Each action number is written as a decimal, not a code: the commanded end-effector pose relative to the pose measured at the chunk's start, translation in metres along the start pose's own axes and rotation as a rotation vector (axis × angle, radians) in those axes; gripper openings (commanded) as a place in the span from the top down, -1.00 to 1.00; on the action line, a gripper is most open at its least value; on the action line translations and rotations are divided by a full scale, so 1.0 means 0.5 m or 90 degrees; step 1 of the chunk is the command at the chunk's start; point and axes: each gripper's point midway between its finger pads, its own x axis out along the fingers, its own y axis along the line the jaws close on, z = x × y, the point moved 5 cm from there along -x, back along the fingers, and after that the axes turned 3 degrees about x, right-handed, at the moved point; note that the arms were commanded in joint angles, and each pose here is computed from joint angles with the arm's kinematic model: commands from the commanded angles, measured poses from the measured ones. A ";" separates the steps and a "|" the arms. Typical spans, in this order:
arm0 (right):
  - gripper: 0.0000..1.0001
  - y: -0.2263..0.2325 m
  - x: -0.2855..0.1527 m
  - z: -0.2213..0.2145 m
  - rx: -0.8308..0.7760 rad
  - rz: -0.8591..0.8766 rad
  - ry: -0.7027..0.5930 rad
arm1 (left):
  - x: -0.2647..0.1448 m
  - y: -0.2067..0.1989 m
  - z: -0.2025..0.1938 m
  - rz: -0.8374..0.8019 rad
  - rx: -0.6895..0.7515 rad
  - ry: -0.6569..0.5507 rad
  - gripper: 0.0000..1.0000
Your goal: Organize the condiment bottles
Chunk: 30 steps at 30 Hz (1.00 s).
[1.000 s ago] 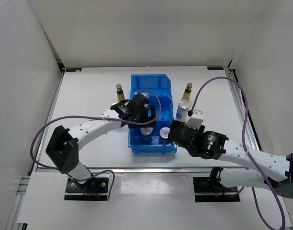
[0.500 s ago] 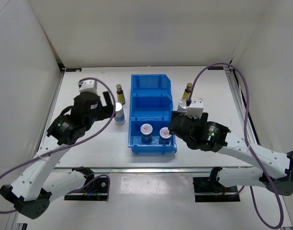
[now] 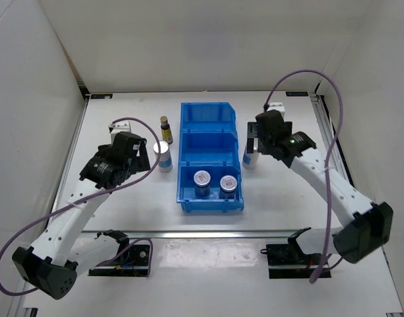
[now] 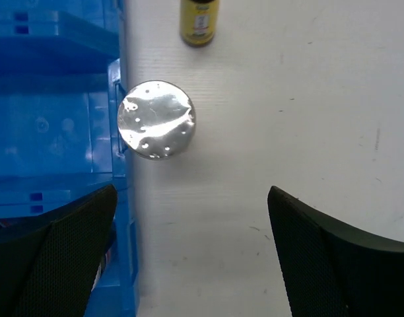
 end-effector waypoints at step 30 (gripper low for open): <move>0.82 0.095 -0.027 0.181 -0.021 0.197 -0.097 | 0.038 -0.003 0.011 -0.004 -0.004 0.034 -1.00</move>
